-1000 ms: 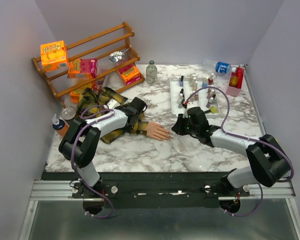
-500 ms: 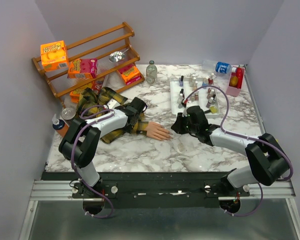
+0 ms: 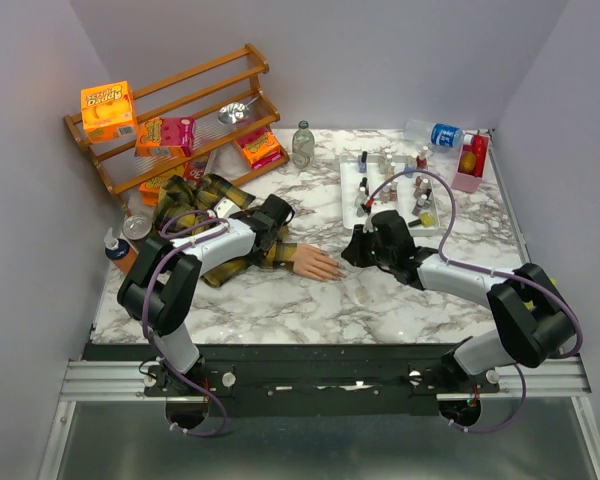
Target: Paint the nails
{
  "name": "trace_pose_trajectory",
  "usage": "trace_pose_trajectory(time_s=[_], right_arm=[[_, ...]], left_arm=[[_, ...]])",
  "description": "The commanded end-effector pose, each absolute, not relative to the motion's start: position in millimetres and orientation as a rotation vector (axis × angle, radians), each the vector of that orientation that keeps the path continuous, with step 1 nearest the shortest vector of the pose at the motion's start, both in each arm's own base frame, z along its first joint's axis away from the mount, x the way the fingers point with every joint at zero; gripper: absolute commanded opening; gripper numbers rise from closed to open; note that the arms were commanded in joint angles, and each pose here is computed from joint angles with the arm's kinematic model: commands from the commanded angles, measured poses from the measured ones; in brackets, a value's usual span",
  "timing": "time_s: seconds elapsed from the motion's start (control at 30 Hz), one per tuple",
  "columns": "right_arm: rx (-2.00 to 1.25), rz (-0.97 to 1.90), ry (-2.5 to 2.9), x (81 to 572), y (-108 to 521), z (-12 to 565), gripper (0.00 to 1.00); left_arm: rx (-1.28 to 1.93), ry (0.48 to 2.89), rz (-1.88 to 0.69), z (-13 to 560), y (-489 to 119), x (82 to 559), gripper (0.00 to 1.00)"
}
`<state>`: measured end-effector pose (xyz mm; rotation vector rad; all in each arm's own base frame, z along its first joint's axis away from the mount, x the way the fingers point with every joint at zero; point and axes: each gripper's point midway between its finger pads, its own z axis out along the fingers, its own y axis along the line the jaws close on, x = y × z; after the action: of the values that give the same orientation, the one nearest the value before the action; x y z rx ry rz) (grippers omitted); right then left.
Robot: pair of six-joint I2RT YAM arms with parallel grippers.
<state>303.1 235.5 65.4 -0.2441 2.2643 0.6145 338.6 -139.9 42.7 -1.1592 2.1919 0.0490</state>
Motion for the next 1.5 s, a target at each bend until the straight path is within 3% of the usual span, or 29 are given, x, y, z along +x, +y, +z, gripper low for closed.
trace_pose_trajectory(time_s=[0.0, 1.47], right_arm=[[-0.259, 0.622, 2.256, 307.6, 239.1, 69.6, 0.01], [-0.174, 0.473, 2.271, 301.1, 207.5, 65.6, 0.01]], left_arm=[[-1.151, 2.233, 0.080, 31.2, -133.7, 330.8, 0.48], [-1.152, 2.227, 0.081, 32.4, -132.7, 330.7, 0.48]])
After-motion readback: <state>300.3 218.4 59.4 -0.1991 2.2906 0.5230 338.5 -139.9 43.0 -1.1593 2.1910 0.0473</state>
